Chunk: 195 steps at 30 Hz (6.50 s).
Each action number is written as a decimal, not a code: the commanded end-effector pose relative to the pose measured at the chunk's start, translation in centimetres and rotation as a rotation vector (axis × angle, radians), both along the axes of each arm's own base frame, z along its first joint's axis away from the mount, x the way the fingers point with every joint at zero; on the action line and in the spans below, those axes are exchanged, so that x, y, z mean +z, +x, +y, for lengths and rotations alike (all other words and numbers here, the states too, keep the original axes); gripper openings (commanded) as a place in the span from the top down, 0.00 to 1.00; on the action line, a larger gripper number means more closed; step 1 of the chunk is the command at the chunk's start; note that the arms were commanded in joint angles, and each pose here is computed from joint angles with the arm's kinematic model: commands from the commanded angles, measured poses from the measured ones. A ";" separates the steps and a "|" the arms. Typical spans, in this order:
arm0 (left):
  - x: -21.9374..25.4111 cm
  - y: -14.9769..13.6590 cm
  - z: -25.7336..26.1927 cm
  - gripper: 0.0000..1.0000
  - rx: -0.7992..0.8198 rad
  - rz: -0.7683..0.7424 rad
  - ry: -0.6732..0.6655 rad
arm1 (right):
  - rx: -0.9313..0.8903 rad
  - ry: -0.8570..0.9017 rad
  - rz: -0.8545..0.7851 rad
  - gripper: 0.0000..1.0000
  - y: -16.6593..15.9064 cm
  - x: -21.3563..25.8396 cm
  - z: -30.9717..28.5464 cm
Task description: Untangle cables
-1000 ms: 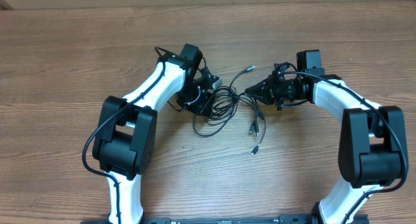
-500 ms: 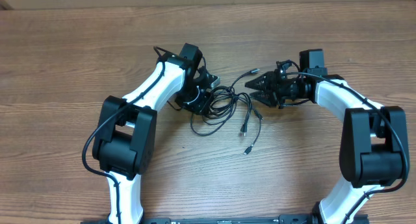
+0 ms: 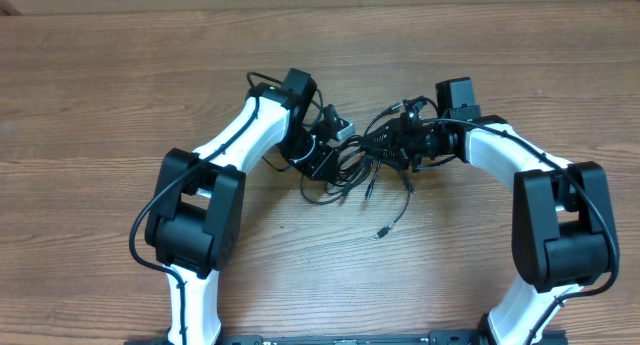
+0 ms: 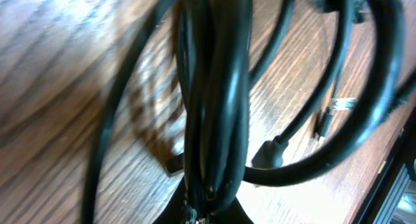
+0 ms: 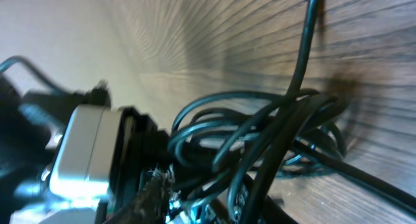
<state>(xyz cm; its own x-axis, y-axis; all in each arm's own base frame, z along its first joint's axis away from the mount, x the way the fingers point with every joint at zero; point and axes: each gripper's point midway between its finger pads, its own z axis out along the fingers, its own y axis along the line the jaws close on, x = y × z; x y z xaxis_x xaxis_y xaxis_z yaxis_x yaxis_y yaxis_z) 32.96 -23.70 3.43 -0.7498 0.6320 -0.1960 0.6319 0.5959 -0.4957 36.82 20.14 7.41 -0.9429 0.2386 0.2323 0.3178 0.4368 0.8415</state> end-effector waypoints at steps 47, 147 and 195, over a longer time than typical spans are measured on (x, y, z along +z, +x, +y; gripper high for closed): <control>-1.5 -0.1 4.2 0.92 0.076 -0.028 0.300 | -0.104 -0.118 0.015 0.96 1.2 -2.1 -4.5; 17.8 -1.4 -1.1 0.94 0.249 -0.053 0.063 | 0.068 -0.547 -0.298 0.00 2.1 5.4 -14.0; 16.6 3.8 3.9 0.96 0.330 -0.364 0.370 | 0.068 -0.547 -0.298 0.00 2.1 5.4 -14.0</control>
<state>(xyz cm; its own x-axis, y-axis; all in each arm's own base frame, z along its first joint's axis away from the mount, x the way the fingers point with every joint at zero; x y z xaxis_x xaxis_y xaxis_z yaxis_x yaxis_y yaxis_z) 35.82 -21.48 19.89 -0.8534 0.4397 -0.2798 0.4789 0.8735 -0.0881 38.63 6.31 12.42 -0.9681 0.1914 -0.1615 0.0740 0.8348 0.5455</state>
